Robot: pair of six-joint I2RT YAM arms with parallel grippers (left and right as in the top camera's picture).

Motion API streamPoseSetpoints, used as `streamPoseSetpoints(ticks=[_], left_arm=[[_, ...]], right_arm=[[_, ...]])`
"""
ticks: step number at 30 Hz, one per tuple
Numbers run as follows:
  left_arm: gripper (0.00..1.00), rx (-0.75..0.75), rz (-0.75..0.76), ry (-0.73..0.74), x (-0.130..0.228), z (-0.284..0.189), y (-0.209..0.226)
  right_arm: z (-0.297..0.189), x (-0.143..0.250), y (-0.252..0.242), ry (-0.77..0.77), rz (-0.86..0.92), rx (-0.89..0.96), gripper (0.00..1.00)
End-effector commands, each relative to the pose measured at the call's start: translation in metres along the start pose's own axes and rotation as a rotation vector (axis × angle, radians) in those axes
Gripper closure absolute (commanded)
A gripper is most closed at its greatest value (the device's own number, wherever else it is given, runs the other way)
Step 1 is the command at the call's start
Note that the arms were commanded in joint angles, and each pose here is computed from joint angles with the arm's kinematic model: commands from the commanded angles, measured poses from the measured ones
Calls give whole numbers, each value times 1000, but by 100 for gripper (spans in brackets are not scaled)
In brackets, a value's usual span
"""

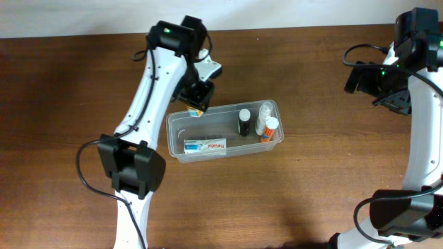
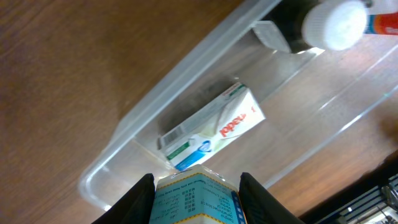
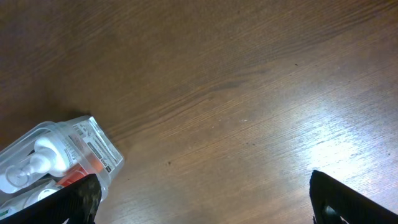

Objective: Pack container
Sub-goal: 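Lift the gold jar and carry it right over the container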

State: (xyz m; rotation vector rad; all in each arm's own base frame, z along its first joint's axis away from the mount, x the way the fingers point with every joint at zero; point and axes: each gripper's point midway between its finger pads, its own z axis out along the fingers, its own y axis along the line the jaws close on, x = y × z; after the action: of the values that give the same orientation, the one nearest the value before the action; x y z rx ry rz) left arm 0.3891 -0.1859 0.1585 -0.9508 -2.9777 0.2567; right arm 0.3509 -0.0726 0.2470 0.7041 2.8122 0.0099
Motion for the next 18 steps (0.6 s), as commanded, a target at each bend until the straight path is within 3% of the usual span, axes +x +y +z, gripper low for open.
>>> streamPoseSetpoints(ticks=[1,9,18], left_arm=[[68,-21,-40,-18,-2,-8,-5],[69,-36,-140,34,4,14,-2],[68,-24,-155,99,12,52,-2]], right_arm=[[-2,-1,-2,-10,8,7,2],[-2,-1,-2,-10,8,7,2],[-2,-1,-2,-10,8,7,2]])
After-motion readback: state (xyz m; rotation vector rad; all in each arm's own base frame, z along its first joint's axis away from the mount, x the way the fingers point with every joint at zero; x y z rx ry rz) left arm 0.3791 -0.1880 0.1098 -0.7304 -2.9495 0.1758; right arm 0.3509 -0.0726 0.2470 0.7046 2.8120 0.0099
